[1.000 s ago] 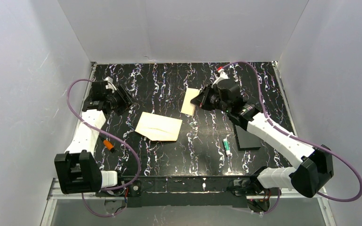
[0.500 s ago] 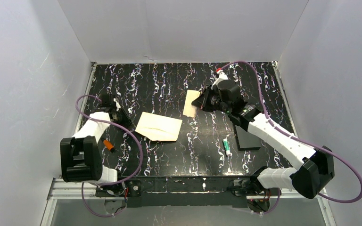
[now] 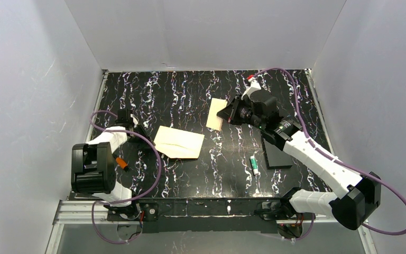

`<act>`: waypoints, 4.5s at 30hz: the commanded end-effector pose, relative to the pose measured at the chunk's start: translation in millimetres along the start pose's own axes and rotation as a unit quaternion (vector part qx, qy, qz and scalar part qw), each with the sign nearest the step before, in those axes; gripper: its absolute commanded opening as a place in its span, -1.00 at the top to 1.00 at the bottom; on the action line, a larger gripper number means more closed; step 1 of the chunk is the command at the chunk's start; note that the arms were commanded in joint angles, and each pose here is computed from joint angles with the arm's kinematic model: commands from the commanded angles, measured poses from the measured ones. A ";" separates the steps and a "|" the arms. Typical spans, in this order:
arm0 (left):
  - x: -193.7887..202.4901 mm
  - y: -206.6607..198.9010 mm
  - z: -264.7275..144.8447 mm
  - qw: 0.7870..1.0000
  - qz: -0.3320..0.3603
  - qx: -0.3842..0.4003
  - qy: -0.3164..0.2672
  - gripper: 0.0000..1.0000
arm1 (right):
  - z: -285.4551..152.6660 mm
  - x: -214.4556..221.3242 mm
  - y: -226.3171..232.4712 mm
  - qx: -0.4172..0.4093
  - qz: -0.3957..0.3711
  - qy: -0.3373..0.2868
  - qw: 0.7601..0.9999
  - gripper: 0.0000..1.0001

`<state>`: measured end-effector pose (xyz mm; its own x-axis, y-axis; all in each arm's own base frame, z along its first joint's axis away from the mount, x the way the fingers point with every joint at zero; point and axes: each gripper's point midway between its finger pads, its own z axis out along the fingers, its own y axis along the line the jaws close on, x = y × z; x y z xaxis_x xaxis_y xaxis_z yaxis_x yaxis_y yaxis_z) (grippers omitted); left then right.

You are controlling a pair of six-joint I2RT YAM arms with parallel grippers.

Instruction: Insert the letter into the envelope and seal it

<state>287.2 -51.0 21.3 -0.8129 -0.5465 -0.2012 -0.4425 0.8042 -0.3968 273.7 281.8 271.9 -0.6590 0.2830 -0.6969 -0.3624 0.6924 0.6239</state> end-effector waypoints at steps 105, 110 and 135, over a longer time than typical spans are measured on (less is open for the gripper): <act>93.6 -112.8 19.7 0.963 0.108 0.146 0.199 0.12 | 145.3 148.2 -135.5 0.078 0.062 0.182 0.978 0.97; 91.9 -114.4 21.0 0.963 0.110 0.146 0.199 0.13 | 153.2 155.1 -128.5 0.071 0.041 0.197 0.977 0.97; 50.9 -148.3 23.9 0.975 0.089 0.165 0.122 -0.13 | 138.6 120.8 -137.5 0.183 -0.001 0.211 0.960 0.32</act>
<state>309.5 -188.2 41.9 -0.9528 -0.2813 -0.1138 -0.1665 0.7982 -0.5790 330.1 320.0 55.4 -0.8993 0.0797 -0.4300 -0.1564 0.8596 0.4865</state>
